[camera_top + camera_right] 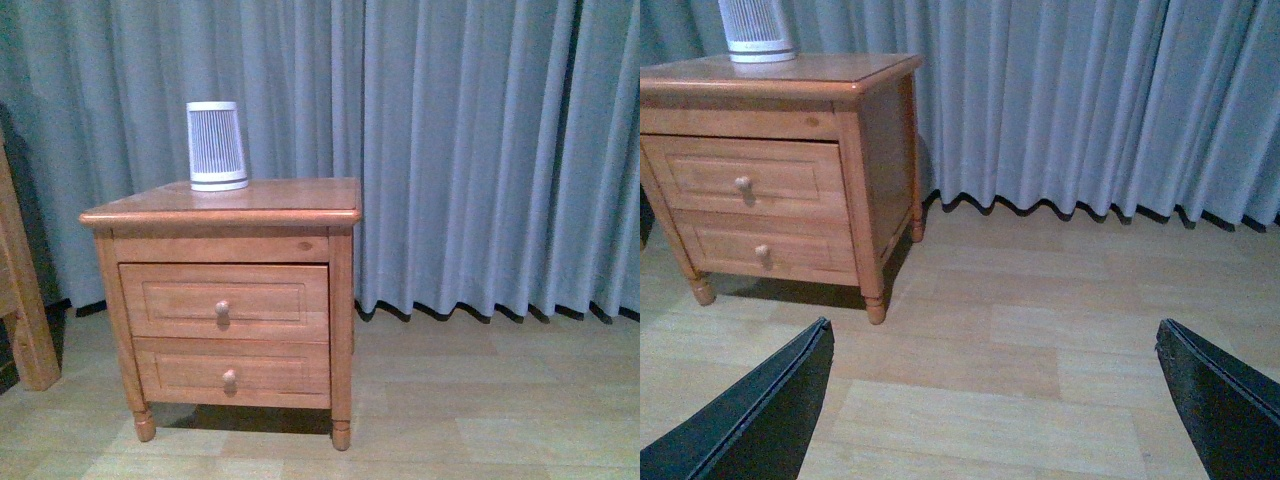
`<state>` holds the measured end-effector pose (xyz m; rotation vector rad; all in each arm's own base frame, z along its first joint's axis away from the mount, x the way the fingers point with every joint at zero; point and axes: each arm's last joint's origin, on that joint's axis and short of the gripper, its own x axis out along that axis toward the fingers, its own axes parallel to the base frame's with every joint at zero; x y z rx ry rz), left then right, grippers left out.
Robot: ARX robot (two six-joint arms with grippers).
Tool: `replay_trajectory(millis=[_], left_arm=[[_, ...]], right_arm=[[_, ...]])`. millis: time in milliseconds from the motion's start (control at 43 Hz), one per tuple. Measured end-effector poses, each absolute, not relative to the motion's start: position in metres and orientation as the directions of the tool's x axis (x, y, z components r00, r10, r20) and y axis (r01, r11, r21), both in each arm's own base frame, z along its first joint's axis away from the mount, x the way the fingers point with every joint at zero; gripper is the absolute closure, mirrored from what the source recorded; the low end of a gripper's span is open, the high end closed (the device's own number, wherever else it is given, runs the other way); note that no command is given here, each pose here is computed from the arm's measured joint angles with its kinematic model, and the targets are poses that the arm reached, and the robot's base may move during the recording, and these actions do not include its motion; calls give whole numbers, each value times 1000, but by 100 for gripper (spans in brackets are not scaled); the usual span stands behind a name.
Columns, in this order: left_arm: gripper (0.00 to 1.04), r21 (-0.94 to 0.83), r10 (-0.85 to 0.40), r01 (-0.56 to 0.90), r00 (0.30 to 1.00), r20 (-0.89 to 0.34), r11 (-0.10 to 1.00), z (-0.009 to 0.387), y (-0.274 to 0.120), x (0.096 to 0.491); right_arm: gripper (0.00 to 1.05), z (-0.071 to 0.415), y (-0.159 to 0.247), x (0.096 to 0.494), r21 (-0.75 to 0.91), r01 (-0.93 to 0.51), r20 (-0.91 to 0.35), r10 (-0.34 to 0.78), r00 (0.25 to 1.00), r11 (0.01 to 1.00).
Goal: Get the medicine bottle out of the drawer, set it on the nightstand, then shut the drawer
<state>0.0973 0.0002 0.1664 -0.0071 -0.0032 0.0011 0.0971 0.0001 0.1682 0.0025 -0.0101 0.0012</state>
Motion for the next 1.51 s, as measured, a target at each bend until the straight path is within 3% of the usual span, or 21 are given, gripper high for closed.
replay_trajectory(millis=[674,743,836,1231,1510], left_arm=[[7,-7,2,-2,1000,4,1000,166,0,97],[7,-96,-93,82,989,-115,992,165,0,98],[7,-215,-162,116,963,-214,970,159,1,110],[7,-210,-171,144,978,-116,967,179,5,192],[7,-174,-201,177,971,-129,969,158,-11,266]], right_arm=[[7,168,0,97,2,-1,10,1,1000,1000],[7,168,0,97,3,-1,10,1,1000,1000],[7,168,0,97,3,-1,10,1,1000,1000],[7,168,0,97,2,-1,10,1,1000,1000],[7,168,0,97,2,-1,10,1,1000,1000]])
